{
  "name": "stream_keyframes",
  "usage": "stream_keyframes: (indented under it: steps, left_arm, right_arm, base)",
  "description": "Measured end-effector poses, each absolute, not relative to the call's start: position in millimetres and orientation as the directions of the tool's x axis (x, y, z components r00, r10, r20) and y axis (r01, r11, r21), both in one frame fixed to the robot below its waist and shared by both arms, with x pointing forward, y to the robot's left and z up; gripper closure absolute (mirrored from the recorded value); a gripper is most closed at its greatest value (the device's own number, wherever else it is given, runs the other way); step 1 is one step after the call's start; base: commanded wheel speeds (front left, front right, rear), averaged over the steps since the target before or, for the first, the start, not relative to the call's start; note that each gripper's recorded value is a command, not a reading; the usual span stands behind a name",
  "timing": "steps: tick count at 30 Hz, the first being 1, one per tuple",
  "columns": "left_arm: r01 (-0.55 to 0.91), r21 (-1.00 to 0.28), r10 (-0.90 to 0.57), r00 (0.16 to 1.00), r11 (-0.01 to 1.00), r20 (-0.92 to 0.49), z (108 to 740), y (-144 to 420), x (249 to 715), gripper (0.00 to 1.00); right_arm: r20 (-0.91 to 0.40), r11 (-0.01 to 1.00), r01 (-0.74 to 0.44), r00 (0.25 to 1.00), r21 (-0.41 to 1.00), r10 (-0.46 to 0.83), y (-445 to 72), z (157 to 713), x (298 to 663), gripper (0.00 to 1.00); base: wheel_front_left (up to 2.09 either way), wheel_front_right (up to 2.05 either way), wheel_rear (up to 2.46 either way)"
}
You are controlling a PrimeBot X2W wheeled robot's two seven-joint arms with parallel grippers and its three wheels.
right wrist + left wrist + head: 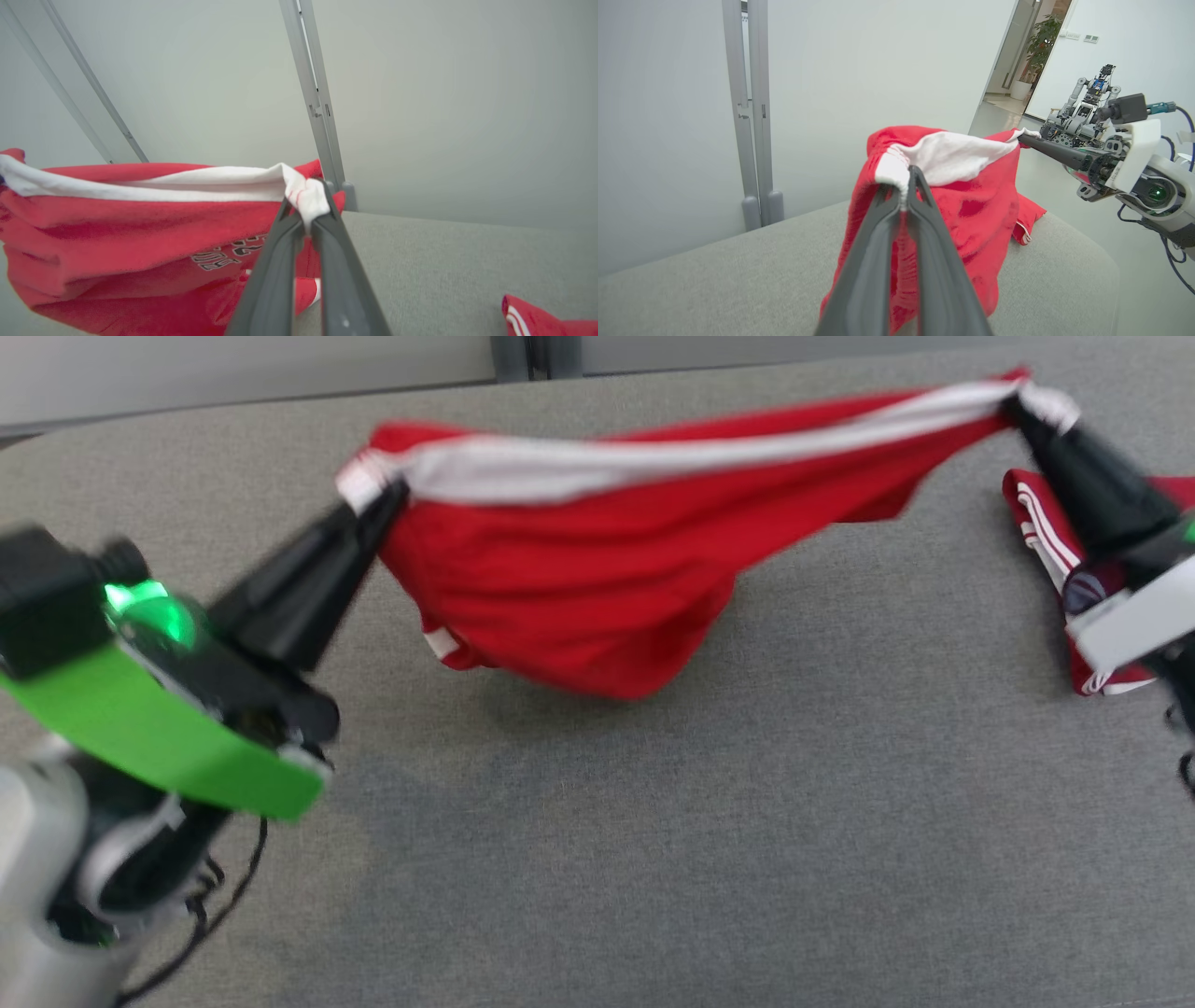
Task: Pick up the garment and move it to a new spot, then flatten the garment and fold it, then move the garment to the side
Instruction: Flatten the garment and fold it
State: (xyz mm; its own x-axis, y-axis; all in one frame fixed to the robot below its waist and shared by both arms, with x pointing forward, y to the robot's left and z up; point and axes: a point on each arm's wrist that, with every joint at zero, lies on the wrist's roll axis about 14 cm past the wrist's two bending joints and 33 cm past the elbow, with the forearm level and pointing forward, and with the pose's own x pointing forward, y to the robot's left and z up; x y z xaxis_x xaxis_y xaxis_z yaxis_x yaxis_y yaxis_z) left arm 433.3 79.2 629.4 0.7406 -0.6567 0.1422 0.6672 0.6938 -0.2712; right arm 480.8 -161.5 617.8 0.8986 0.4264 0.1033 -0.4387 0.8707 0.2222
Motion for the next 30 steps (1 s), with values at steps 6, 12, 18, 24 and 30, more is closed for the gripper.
stream_keyframes:
  steps: [6, 12, 18, 24, 30]
  left_arm:
    - [0.686, -0.246, -0.655, 0.728, 0.685, 0.203, 689.3, 70.4, 524.3, 1.00]
    - [0.571, -0.308, -0.532, 0.821, 0.761, 0.208, 689.2, 79.5, 633.7, 1.00]
    - [0.491, -0.274, -0.406, 0.858, 0.827, 0.314, 675.1, 97.4, 697.5, 1.00]
    - [0.455, -0.270, -0.405, 0.887, 0.849, 0.221, 593.3, 85.2, 717.9, 1.00]
    - [0.487, -0.403, -0.501, 0.862, 0.775, 0.078, 498.9, 55.4, 668.5, 1.00]
  right_arm:
    - [0.181, 0.897, -0.409, 0.907, 0.165, 0.380, -175.5, 685.4, 557.6, 1.00]
    - [0.186, 0.933, -0.322, 0.938, 0.161, 0.291, -167.2, 692.1, 649.8, 1.00]
    - [0.257, 0.932, -0.282, 0.941, 0.229, 0.222, -145.1, 674.6, 710.1, 1.00]
    - [0.210, 0.913, -0.270, 0.954, 0.307, 0.212, -126.0, 604.0, 727.3, 1.00]
    - [0.112, 0.894, -0.273, 0.962, 0.356, 0.249, -126.9, 518.5, 693.3, 1.00]
  base:
    - [0.00, 0.00, 0.00]
    - [0.00, 0.00, 0.00]
    - [0.00, 0.00, 0.00]
    - [0.00, 0.00, 0.00]
    - [0.00, 0.00, 0.00]
